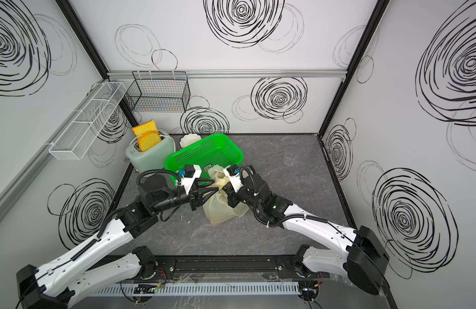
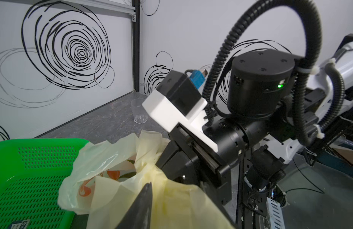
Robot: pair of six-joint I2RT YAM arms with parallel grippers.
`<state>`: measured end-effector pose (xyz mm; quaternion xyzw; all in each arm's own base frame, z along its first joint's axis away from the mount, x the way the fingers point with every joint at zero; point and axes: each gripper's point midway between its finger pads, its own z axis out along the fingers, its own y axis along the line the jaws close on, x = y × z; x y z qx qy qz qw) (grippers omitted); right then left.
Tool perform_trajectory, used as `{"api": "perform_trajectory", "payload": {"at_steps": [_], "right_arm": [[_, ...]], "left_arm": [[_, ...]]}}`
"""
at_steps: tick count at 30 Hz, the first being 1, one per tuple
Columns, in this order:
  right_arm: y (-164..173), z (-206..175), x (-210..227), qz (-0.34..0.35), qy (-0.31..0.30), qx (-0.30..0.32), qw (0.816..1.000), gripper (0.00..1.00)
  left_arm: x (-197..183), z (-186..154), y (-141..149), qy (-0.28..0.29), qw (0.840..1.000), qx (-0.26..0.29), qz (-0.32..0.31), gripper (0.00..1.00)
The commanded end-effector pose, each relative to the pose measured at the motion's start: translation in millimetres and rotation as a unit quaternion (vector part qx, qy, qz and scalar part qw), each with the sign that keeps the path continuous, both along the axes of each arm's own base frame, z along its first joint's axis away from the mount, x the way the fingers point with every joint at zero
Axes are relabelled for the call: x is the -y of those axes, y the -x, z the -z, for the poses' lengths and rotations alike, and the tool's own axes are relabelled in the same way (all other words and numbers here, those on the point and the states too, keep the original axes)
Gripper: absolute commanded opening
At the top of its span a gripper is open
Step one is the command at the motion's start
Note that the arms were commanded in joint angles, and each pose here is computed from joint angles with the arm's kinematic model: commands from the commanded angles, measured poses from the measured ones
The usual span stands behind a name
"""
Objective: Place the pineapple into a plastic bag & tie a knot
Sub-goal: Cross the plastic bag at the center of the board.
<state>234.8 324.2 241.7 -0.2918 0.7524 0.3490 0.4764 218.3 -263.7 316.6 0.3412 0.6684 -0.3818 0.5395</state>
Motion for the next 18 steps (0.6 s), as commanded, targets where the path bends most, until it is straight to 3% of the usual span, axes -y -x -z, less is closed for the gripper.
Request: {"api": "perform_trajectory", "payload": {"at_steps": [1,5,10,13,18], "right_arm": [[2,-7,-5,-0.008,-0.020,0.005,1.000,0.00],[4,-8,-7,-0.013,-0.023,0.007,1.000,0.00],[5,-8,-7,-0.015,-0.024,0.007,1.000,0.00],[4,-8,-7,-0.013,-0.025,0.007,1.000,0.00],[9,-7,-12,-0.026,-0.016,0.015,0.999,0.00]], "left_arm": [[0,-18,-8,-0.013,0.999,0.048,-0.011,0.64],[8,0,-9,-0.050,0.998,0.033,0.019,0.79],[12,15,-19,-0.076,0.997,0.008,0.021,0.80],[12,20,-25,-0.088,0.996,-0.002,0.014,0.74],[11,24,-30,-0.093,0.996,-0.007,0.008,0.48]]}}
